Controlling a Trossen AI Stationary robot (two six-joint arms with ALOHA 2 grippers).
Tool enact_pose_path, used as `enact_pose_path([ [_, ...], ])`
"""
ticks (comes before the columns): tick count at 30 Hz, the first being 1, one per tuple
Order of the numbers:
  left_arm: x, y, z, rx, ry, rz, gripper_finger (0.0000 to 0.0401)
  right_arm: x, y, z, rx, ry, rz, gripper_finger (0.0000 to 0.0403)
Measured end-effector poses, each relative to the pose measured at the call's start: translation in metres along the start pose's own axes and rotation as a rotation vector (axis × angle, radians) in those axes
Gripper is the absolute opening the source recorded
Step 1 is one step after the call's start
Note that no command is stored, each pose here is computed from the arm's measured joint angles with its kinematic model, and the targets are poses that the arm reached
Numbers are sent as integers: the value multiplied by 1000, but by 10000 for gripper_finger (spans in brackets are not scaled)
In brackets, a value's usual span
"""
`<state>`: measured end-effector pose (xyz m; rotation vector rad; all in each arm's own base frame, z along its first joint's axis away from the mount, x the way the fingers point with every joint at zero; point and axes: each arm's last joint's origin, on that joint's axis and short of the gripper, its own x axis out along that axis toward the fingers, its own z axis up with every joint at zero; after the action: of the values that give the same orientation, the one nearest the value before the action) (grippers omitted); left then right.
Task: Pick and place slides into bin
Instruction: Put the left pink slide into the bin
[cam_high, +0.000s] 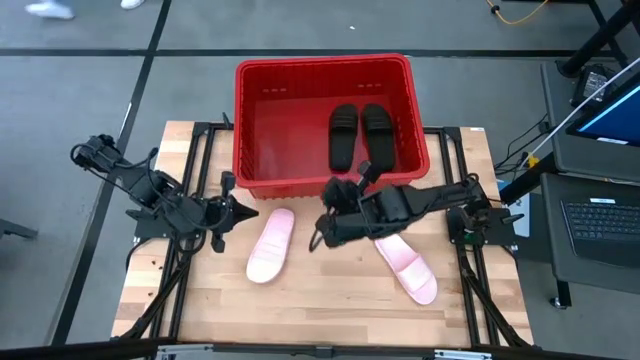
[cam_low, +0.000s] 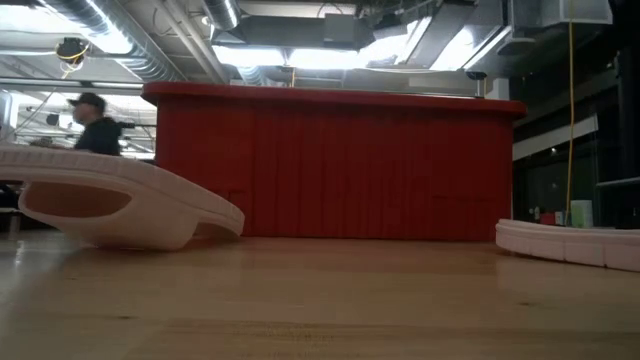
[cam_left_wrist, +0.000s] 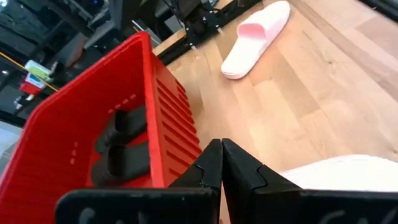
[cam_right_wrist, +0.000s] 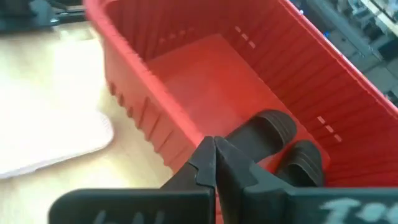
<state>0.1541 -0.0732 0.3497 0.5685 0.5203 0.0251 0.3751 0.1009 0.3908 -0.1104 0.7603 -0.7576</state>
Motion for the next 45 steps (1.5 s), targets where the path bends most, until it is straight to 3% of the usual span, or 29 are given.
enact_pose_path([
  [10, 14, -17, -3, -23, 86, -211, 9, -19, 9, -12, -165, -18, -10, 5],
  [17, 45, -36, 4, 32, 165, -101, 21, -32, 13, -20, -241, -23, 1, 9],
  [24, 74, -71, 6, 70, 272, -116, 22, -48, 26, -33, -233, -46, 30, 4],
  [31, 71, -93, 26, 73, 234, -157, 15, -50, 46, -59, -223, -104, -47, 7],
  [36, 62, -103, 44, 59, 220, -140, 3, -56, 41, -69, -211, -108, -45, 6],
  [45, 64, -134, 61, 1, 471, -118, 2, -67, 29, -92, -213, -134, -48, 4],
])
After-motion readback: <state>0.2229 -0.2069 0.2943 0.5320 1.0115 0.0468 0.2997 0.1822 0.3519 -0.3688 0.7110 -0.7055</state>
